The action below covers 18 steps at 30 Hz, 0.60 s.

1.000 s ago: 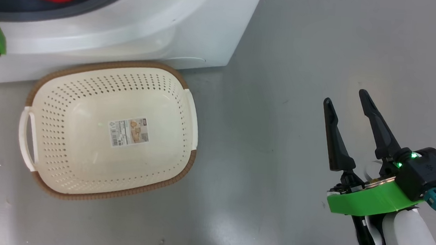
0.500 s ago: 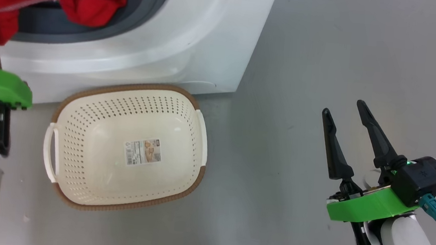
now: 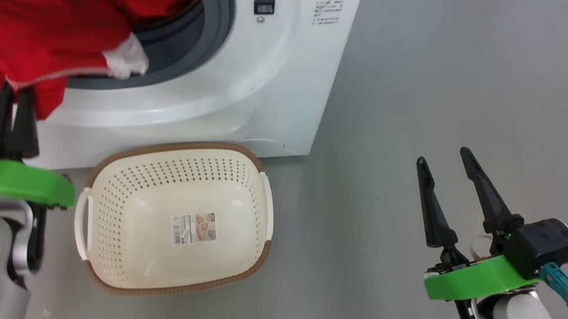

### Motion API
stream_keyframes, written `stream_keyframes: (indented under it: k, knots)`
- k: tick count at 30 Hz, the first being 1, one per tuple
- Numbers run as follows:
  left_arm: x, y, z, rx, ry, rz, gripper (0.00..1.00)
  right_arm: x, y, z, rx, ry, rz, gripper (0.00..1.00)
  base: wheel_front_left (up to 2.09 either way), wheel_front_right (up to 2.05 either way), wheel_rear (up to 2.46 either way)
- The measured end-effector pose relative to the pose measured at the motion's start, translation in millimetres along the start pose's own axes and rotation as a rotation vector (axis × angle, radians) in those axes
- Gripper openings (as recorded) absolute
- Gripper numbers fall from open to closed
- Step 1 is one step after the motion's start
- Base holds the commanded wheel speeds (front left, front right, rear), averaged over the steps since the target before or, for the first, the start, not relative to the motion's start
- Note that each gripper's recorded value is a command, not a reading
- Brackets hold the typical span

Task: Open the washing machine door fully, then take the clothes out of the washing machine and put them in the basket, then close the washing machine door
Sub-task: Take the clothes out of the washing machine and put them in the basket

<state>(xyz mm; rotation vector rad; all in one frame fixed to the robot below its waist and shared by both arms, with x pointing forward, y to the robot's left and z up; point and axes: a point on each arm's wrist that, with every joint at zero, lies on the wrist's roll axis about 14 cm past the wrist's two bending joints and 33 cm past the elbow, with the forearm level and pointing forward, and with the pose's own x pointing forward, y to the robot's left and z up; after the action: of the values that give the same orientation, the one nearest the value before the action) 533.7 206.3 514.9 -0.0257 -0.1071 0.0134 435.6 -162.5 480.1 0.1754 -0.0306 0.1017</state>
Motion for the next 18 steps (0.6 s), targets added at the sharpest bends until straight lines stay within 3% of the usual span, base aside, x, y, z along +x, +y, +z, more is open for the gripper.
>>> stream_keyframes:
  k: [18]
  knots:
    - [-53.5,-18.5,46.3,-0.03,-0.071,-0.038,0.0,-18.4,2.9,20.8,0.004,-0.044,-0.003,1.0,0.0,0.0,0.0]
